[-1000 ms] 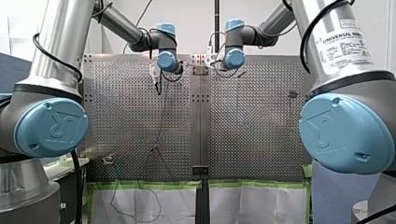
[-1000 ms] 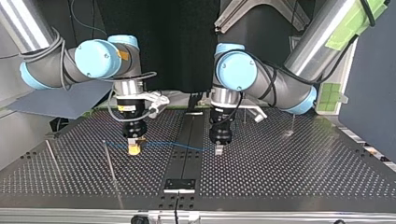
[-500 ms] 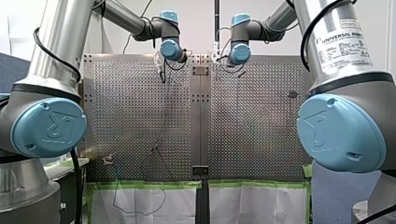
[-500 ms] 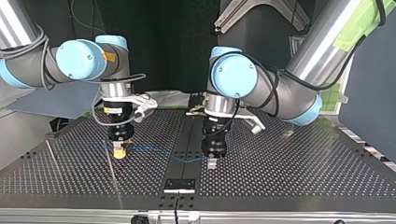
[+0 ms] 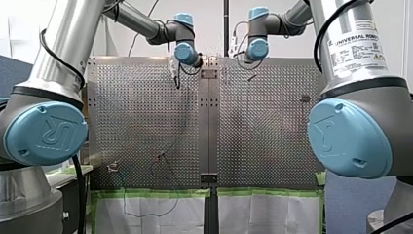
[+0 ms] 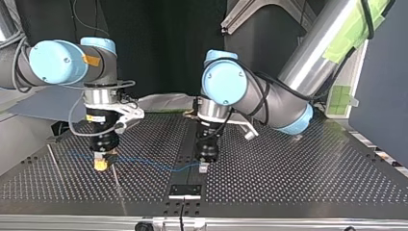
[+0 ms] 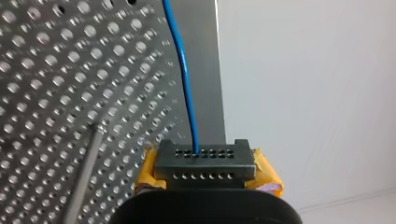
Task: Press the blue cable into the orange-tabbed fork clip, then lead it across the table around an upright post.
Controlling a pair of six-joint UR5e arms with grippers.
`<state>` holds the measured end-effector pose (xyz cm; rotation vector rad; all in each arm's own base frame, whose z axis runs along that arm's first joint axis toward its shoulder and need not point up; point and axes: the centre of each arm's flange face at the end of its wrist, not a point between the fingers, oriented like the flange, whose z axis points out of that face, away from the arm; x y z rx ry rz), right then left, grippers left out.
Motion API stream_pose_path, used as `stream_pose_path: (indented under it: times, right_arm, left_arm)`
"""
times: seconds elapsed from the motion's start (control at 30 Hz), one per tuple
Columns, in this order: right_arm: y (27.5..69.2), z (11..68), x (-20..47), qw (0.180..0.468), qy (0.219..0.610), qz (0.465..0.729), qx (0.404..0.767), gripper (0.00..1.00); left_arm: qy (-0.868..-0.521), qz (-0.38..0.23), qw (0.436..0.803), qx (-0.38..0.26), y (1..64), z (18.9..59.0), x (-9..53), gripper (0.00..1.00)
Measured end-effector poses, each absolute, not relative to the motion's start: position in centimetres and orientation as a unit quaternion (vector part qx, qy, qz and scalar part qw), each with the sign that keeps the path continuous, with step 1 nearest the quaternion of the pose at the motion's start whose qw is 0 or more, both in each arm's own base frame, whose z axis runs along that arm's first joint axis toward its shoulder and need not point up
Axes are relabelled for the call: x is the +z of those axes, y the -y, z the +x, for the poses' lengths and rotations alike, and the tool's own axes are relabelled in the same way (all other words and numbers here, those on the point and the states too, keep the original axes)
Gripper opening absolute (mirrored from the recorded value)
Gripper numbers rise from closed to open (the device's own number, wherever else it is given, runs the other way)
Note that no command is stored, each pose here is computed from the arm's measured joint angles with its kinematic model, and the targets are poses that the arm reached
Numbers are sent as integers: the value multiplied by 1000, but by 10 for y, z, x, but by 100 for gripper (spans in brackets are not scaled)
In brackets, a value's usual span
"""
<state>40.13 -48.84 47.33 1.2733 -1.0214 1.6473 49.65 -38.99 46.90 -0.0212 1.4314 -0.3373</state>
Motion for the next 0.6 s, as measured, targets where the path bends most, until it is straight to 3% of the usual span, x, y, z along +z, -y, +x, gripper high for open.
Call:
stream_pose_path:
  times: [0.6]
  right_arm:
    - [517, 355, 476, 427, 428, 494, 625, 0]
  left_arm:
    - [-672, 6, 717, -182, 453, 504, 458, 0]
